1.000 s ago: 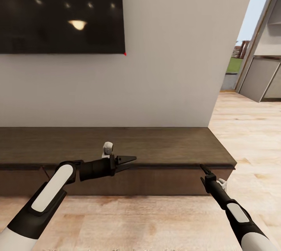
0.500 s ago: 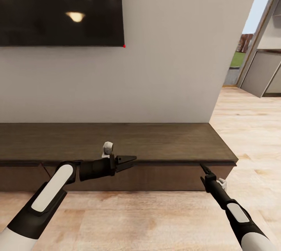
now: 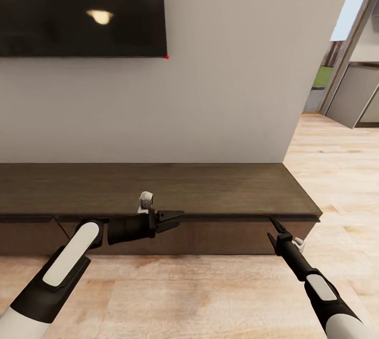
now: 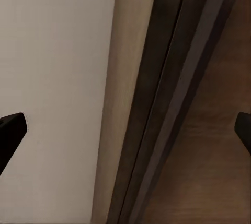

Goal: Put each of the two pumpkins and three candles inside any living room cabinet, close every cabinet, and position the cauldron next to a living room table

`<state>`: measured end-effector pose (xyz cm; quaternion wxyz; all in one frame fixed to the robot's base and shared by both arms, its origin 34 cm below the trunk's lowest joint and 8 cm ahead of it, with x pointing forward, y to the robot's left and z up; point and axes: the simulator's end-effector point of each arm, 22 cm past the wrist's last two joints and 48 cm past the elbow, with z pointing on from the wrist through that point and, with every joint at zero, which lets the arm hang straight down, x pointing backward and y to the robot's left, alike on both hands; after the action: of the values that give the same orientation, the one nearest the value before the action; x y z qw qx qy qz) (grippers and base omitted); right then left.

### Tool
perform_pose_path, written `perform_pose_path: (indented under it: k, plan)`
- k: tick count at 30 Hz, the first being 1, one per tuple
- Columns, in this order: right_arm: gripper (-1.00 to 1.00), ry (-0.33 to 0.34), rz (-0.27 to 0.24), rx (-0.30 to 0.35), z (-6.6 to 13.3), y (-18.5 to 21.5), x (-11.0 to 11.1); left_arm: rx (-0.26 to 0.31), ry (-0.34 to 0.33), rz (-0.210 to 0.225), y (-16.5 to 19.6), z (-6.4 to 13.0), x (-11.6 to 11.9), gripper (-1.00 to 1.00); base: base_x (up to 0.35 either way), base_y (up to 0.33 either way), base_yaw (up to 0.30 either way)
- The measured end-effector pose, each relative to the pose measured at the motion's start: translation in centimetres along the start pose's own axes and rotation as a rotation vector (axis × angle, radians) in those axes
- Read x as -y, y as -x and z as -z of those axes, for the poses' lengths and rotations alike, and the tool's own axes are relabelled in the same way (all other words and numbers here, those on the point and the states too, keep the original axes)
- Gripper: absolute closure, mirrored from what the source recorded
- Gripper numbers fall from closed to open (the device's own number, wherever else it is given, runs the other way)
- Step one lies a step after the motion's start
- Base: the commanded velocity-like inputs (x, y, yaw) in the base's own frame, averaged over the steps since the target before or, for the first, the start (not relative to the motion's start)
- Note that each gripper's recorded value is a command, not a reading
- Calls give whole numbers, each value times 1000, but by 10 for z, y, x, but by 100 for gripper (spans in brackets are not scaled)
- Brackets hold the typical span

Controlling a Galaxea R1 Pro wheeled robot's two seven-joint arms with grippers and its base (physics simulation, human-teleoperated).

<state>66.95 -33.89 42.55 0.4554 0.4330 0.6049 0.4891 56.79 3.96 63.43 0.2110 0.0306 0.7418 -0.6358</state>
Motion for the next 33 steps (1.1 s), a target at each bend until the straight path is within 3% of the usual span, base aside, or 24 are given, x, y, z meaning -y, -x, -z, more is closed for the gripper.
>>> perform_pose_path:
  k: [13,22,33]
  plan:
    - [-100,-12,1,0,-1,0,9,-3,4,19,-1,-2,-11,-100,0,0,0]
    - [-100,-12,-27,20,-1,4,14,-6,7,31,-2,-3,-17,-100,0,0,0]
    - [-100,-41,-45,7,0,-2,33,-12,15,62,-5,-6,-34,-100,0,0,0]
